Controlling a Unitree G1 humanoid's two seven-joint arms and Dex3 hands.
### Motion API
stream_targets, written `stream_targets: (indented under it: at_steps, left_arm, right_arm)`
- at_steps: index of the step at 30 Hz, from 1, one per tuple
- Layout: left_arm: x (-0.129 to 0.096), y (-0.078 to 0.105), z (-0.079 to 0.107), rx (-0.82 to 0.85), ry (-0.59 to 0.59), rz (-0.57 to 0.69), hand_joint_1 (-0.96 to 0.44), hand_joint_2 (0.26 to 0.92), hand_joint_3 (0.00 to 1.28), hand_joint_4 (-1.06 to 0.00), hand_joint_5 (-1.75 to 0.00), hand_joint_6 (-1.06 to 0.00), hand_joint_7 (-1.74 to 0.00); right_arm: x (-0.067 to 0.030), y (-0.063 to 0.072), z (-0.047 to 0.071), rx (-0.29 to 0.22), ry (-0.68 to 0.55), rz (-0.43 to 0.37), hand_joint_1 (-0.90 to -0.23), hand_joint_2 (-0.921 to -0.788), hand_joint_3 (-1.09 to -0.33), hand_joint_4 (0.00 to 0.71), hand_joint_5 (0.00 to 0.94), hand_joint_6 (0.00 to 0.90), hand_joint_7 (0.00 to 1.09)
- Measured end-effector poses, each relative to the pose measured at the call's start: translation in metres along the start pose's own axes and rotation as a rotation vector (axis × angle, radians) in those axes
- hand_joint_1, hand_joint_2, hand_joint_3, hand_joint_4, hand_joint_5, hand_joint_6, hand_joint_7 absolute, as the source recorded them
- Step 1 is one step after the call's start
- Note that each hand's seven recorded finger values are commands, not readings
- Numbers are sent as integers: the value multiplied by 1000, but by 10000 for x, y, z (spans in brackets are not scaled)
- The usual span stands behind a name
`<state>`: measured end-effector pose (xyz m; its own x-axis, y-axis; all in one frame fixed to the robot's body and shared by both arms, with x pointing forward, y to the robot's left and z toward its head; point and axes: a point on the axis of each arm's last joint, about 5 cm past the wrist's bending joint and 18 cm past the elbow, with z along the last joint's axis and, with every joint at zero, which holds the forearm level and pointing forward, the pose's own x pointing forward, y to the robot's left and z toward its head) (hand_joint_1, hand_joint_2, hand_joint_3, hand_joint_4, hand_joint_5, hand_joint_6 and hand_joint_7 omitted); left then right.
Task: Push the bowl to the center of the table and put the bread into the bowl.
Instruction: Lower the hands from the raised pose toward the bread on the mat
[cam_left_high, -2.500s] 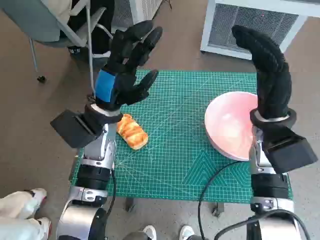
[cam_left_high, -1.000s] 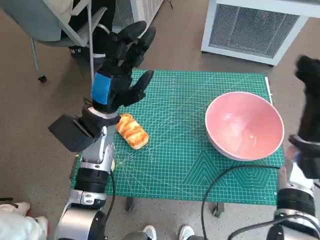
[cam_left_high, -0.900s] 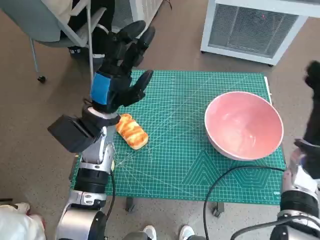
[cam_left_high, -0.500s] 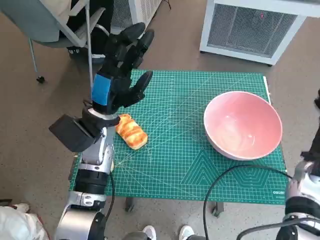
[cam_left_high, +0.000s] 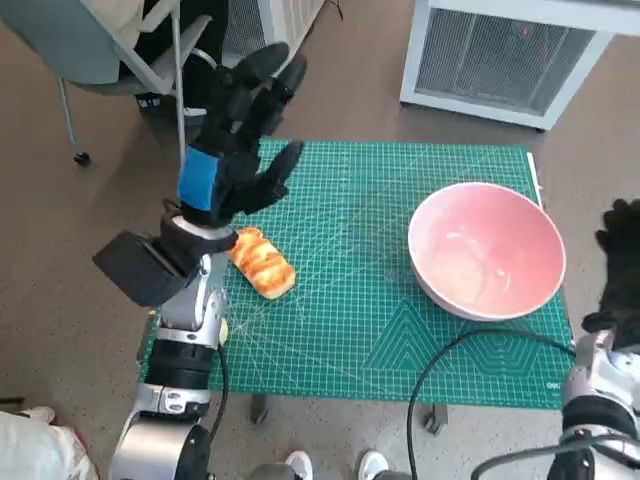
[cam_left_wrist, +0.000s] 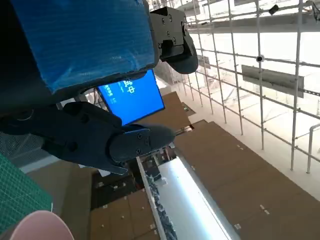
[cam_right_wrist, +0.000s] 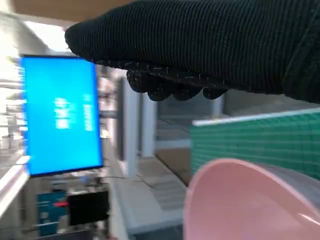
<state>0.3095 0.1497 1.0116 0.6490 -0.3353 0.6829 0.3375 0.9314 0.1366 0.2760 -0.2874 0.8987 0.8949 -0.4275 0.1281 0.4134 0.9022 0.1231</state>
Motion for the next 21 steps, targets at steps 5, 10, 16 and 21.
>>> stream_targets:
  at_steps: [5, 10, 16, 21]
  left_arm:
    - [-23, 13, -9, 2, 11, 3, -332, 921, 510, -282, -23, 1, -778]
    - [-27, 31, -4, 8, 12, 4, -331, 921, 511, -282, -25, 1, -780]
    - [-29, 51, 6, 16, 12, 5, -335, 921, 510, -281, -26, 1, -782]
    - [-28, 68, 21, 23, 8, 3, -346, 921, 506, -281, -29, 1, -784]
  right_arm:
    - [-27, 91, -58, -11, 35, 33, -540, -921, -792, 258, 4, 208, 169]
    - [-40, 218, -97, -16, 65, 76, -540, -921, -802, 258, 3, 204, 166]
    - [-29, 378, -108, 24, 86, 103, -531, -921, -798, 261, 4, 211, 172]
    - [-14, 458, -95, 39, 88, 120, -529, -921, -794, 262, 4, 221, 179]
